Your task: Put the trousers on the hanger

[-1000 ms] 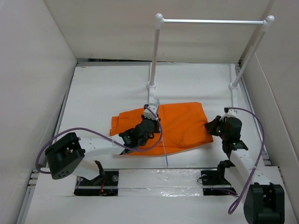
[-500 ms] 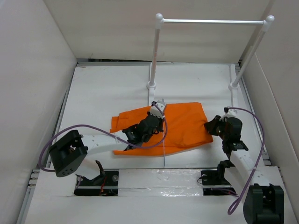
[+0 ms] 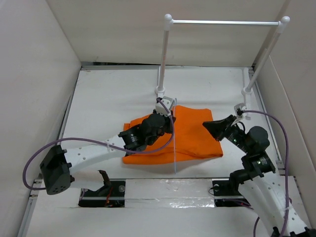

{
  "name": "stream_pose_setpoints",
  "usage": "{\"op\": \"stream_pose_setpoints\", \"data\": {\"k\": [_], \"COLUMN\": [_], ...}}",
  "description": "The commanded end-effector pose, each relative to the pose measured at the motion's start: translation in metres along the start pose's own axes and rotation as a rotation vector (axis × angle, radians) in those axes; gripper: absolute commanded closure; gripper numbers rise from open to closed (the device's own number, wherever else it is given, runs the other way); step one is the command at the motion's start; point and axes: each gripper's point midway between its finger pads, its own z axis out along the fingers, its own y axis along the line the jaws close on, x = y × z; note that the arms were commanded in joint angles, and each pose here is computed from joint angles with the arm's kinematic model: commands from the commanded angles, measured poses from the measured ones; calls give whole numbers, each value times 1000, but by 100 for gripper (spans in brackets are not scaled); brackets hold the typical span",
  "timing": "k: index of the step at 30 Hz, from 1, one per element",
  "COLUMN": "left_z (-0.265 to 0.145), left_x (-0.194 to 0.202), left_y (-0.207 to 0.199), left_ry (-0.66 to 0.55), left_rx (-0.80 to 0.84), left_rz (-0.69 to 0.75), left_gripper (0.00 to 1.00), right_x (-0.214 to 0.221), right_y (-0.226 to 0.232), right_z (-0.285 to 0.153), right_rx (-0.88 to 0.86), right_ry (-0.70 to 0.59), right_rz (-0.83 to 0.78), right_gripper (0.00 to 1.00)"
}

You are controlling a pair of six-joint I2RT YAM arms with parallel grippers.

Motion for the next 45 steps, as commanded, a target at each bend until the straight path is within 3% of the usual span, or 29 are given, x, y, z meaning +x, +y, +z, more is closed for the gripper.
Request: {"op": "stream_pose_setpoints", "data": {"k": [1, 2, 3, 6, 13, 17, 19, 24, 30, 41, 42, 43, 44, 45], "left_z": [-20, -20, -21, -25, -32, -39, -42, -45, -53, -56, -57, -59, -59, -61], "left_x": [-77, -79, -85, -96, -110, -112, -115, -124, -143, -156, -155, -162, -161, -169], "left_y": [-27, -28, -28, -29, -32, -37, -38, -45, -54, -69, -73, -76, -76, -77], "left_ry": [-177, -180, -189, -205, -212, -209, -214, -219, -253, -281, -282, -300, -298, -310], "left_rx": [94, 92, 89, 86, 95, 122, 132, 163, 205, 280, 304, 319, 318, 322], "left_rz": [-124, -126, -133, -161, -188, -197, -203, -206, -225, -246, -244, -246, -241, -243], "left_gripper": [100, 100, 100, 100, 100, 100, 100, 100, 100, 100, 91, 75, 75, 65], "right_x": [1, 5, 2, 21, 44, 48, 50, 48, 43, 19, 16, 6, 5, 1], "right_y": [49, 58, 63, 93, 118, 114, 113, 122, 139, 141, 141, 141, 139, 140], "right_z": [5, 8, 13, 30, 57, 61, 62, 65, 69, 61, 59, 57, 56, 55], "right_rx": [-163, -191, -183, -210, -116, -95, -90, -129, -201, -226, -240, -252, -254, -266], "right_ry": [-21, -11, -27, 33, 71, 74, 64, 56, 59, -53, -77, -104, -107, -115], "right_rz": [127, 144, 160, 175, 185, 196, 218, 243, 281, 384, 397, 423, 433, 439], "right_gripper": [88, 82, 62, 38, 35, 37, 44, 79, 100, 100, 100, 100, 100, 100]}}
